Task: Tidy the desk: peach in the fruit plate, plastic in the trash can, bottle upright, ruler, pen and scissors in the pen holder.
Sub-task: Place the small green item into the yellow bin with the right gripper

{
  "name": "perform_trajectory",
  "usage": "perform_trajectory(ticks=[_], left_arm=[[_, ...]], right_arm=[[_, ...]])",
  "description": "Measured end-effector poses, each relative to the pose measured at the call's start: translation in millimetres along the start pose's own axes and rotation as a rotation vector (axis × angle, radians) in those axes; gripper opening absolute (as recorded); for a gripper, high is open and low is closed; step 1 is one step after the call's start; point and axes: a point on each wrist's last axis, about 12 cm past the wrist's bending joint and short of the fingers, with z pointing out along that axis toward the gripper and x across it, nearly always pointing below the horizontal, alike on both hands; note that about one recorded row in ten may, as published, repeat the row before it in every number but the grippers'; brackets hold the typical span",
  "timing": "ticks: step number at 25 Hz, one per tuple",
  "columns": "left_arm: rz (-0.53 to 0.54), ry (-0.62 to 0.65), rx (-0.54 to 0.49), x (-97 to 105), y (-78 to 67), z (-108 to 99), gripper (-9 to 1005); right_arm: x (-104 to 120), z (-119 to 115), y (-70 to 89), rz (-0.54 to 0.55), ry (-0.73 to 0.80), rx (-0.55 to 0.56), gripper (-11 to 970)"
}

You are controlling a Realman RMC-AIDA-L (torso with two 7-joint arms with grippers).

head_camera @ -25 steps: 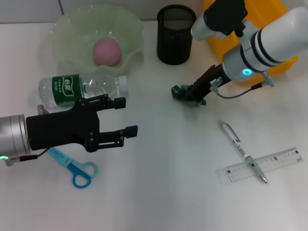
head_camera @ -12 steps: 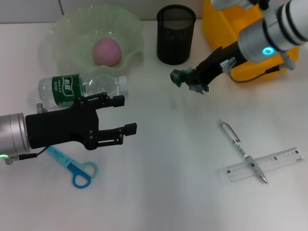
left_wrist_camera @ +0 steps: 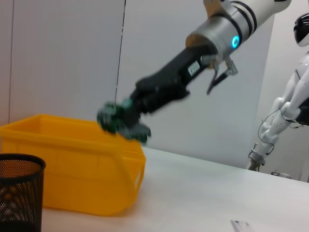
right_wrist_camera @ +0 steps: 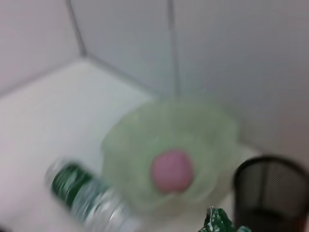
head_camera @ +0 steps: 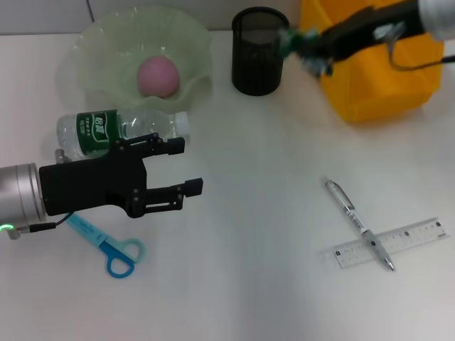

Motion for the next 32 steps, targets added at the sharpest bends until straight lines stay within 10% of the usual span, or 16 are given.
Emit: perform_trajectory(ticks=[8,22,32], left_arm=[[0.004,0.004,0.005,-1,0.4,1,771],[0.018,0.005,0.013,-2,0.7,0,770],[0.028,0.006,0.015,-4,2.4,1,770]], right_arm=[[11,-28,-37.0,0.122,-0.176,0.156,85],[27,-5,-72.9,0.186,-0.203,0.327,101],[27,-4,-76.4,0.186,-0.215,0.357,449]])
